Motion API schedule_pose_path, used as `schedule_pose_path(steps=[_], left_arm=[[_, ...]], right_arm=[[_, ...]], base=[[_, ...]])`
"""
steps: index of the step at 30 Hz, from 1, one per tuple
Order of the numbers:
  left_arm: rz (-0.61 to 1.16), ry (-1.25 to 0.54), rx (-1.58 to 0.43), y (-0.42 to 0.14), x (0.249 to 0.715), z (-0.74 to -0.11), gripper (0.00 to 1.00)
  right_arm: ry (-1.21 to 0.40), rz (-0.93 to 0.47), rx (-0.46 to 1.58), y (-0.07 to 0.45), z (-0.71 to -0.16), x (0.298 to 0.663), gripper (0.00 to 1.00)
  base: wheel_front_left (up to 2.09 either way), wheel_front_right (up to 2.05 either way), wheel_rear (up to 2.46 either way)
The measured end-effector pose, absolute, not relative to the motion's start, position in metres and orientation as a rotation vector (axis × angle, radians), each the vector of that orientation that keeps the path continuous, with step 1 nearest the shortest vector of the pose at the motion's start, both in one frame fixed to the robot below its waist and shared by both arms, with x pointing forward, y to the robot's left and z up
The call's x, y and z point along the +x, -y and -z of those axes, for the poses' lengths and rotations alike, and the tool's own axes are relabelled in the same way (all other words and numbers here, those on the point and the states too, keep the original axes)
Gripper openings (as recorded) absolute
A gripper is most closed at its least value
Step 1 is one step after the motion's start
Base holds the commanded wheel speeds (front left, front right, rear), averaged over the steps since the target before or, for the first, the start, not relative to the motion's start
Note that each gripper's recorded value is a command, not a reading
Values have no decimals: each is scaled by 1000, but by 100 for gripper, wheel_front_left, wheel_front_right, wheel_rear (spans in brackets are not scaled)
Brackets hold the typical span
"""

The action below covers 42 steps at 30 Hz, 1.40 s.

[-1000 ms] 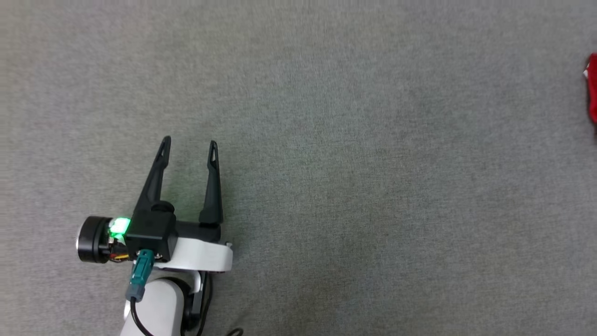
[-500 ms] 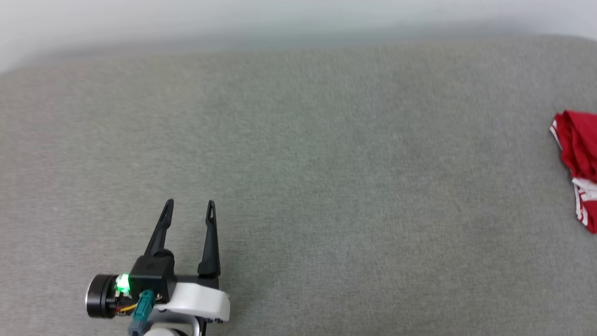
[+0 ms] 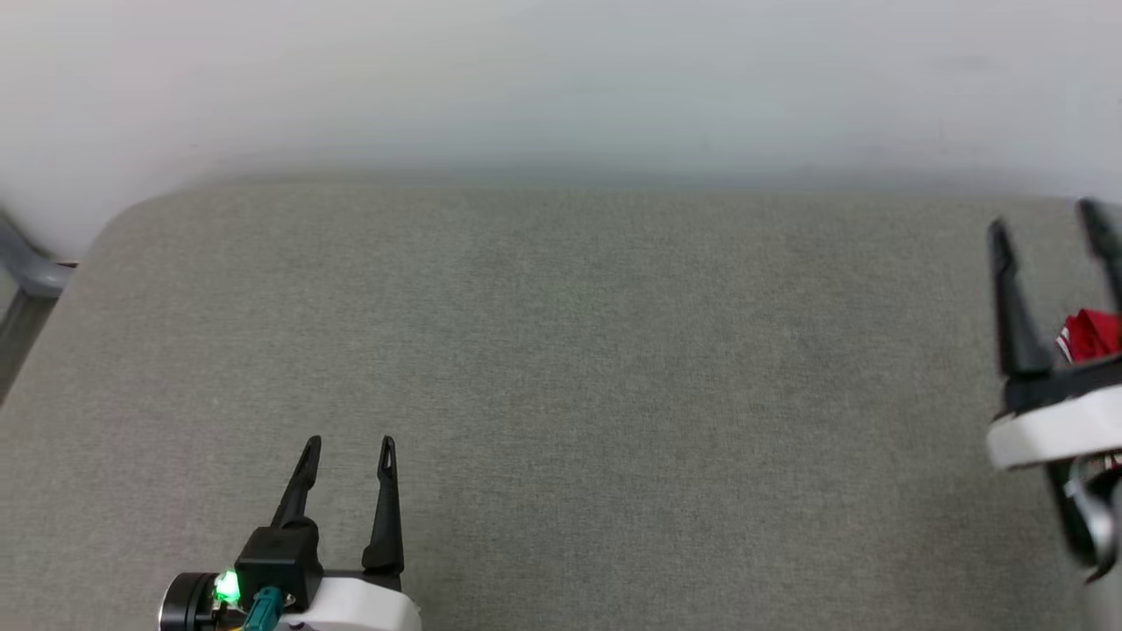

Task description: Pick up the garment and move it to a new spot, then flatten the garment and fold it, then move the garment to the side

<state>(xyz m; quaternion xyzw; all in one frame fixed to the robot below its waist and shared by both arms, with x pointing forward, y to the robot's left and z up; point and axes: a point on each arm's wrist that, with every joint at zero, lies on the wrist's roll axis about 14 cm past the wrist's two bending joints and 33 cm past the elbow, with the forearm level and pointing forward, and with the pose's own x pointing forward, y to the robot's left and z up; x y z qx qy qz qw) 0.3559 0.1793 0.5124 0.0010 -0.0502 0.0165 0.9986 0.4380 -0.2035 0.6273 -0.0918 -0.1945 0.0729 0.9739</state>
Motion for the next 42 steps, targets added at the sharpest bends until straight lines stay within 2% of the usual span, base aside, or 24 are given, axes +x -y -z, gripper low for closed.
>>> schedule_pose_path(steps=[9, 15, 28, 42], left_arm=[[-79, 112, -2, -194, 338, -516, 100], [-70, 114, -16, -192, 335, -516, 100], [-22, 127, -29, -181, 327, -519, 100], [-12, 128, -41, -178, 323, -518, 100]], right_arm=[[265, -179, -30, 165, -570, 398, 100], [205, -115, 14, 178, -548, 378, 100], [207, -63, 54, 185, -544, 336, 100], [168, -35, 111, 192, -530, 324, 100]], base=[[0, 0, 0], [0, 0, 0], [0, 0, 0], [0, 0, 0]])
